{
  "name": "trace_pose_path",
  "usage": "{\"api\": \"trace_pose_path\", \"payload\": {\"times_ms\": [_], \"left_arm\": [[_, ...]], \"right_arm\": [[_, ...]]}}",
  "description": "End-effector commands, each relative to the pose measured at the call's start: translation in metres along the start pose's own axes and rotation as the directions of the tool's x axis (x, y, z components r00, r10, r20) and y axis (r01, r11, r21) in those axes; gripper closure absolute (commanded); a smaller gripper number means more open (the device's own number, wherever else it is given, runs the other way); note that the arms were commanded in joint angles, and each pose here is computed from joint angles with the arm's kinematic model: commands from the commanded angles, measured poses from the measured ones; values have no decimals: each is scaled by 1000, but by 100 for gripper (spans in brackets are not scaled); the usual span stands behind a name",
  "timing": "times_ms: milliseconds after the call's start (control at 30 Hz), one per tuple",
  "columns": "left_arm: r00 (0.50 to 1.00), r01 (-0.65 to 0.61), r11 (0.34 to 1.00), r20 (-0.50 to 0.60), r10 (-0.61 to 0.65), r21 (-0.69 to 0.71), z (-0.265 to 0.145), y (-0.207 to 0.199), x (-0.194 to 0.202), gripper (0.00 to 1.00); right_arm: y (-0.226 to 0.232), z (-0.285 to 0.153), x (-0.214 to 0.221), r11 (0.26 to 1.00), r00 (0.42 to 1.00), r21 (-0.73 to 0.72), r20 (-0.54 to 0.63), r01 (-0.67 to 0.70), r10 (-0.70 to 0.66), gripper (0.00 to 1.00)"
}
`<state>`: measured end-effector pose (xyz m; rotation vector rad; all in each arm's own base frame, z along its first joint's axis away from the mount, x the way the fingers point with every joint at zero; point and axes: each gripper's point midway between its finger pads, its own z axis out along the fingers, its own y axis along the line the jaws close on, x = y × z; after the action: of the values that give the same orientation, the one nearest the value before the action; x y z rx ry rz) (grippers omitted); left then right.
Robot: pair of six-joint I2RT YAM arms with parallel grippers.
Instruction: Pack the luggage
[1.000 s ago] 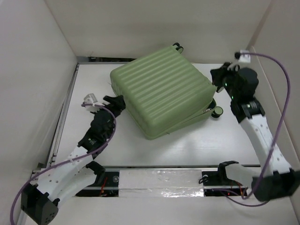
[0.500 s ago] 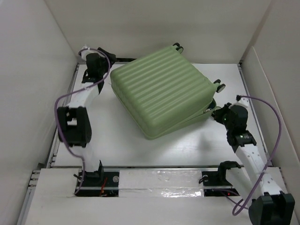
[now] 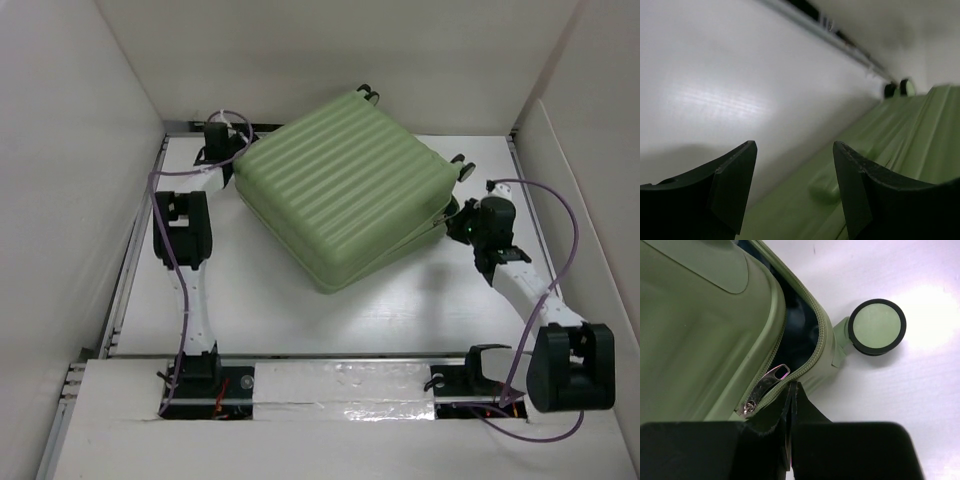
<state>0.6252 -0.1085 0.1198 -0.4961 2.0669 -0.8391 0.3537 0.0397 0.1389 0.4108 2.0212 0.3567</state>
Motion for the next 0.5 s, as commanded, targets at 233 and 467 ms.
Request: {"api": "trace_pose_path", "payload": {"times_ms": [233, 467], "left_arm": [[972, 75, 989, 212, -101, 129, -108, -30, 46, 44], [952, 127, 985, 264, -154, 116, -162, -12, 96, 45]], "right_arm": [[105, 71, -52, 925, 994, -364, 33, 111, -106, 100], [128, 112, -65, 907, 991, -405, -21, 113, -133, 99]]}}
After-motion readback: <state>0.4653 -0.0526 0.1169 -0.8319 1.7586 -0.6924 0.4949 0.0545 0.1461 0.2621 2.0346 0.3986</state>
